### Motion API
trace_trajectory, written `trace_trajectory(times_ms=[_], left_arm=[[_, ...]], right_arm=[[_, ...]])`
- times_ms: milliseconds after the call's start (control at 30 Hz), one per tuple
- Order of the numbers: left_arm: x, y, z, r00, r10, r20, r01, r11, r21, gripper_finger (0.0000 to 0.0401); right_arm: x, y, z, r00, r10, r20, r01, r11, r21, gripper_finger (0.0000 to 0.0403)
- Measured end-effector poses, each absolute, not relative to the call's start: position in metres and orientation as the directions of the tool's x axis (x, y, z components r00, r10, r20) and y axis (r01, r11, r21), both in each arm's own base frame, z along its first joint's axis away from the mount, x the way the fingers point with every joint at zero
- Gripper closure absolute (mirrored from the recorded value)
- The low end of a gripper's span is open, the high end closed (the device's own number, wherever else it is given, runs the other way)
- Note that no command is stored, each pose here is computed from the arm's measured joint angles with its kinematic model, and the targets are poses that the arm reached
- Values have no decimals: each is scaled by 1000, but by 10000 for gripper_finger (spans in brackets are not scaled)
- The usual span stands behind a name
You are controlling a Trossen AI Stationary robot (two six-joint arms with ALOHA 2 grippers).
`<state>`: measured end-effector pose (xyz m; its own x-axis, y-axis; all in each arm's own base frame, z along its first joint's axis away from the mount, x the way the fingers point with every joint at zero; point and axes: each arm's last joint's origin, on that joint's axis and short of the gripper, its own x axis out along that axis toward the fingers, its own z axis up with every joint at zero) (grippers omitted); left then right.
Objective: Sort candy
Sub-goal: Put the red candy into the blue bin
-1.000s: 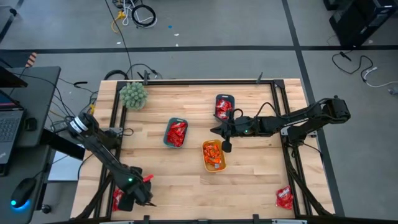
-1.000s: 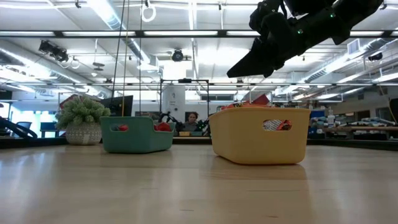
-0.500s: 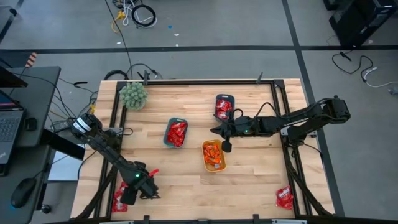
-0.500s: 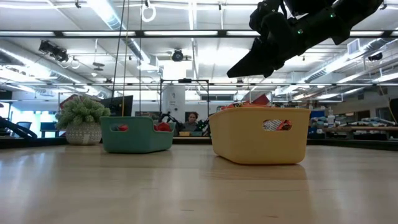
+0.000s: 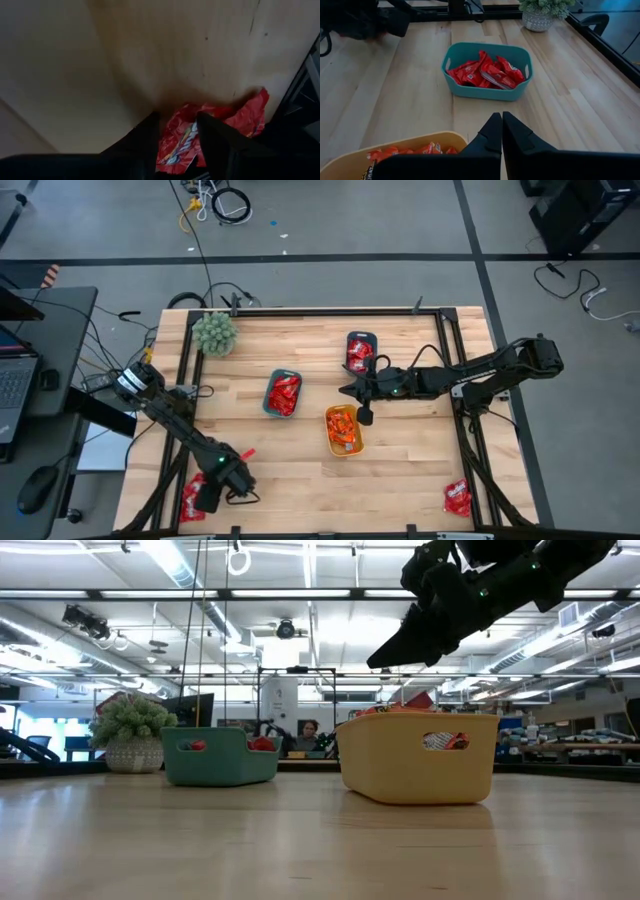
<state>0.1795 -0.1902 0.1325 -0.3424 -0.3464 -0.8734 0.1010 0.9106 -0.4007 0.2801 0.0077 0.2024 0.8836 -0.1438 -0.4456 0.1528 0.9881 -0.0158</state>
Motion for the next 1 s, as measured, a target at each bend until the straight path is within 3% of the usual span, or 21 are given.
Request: trace_trajectory(times_ms=[100, 267, 533, 800, 1000], left_arm=[[178, -190, 133, -363, -352, -863, 97, 906, -411, 296], [183, -192, 138, -357, -363, -861, 131, 893, -431, 387], [204, -166, 163, -283, -244, -927, 160, 942, -296, 399], [241, -102, 215, 84, -152, -985, 149, 979, -139, 400], [281, -51, 248, 443, -72, -893, 63, 997, -50, 401]], right_arm=[[280, 8, 202, 884, -144, -445, 154, 988, -13, 402], [280, 8, 202, 884, -144, -445, 154, 988, -13, 402], [278, 8, 205, 885, -144, -443, 145, 989, -31, 402], [262, 8, 223, 883, -181, -433, 172, 983, -61, 403], [250, 11, 236, 883, -227, -410, 209, 974, -89, 403]])
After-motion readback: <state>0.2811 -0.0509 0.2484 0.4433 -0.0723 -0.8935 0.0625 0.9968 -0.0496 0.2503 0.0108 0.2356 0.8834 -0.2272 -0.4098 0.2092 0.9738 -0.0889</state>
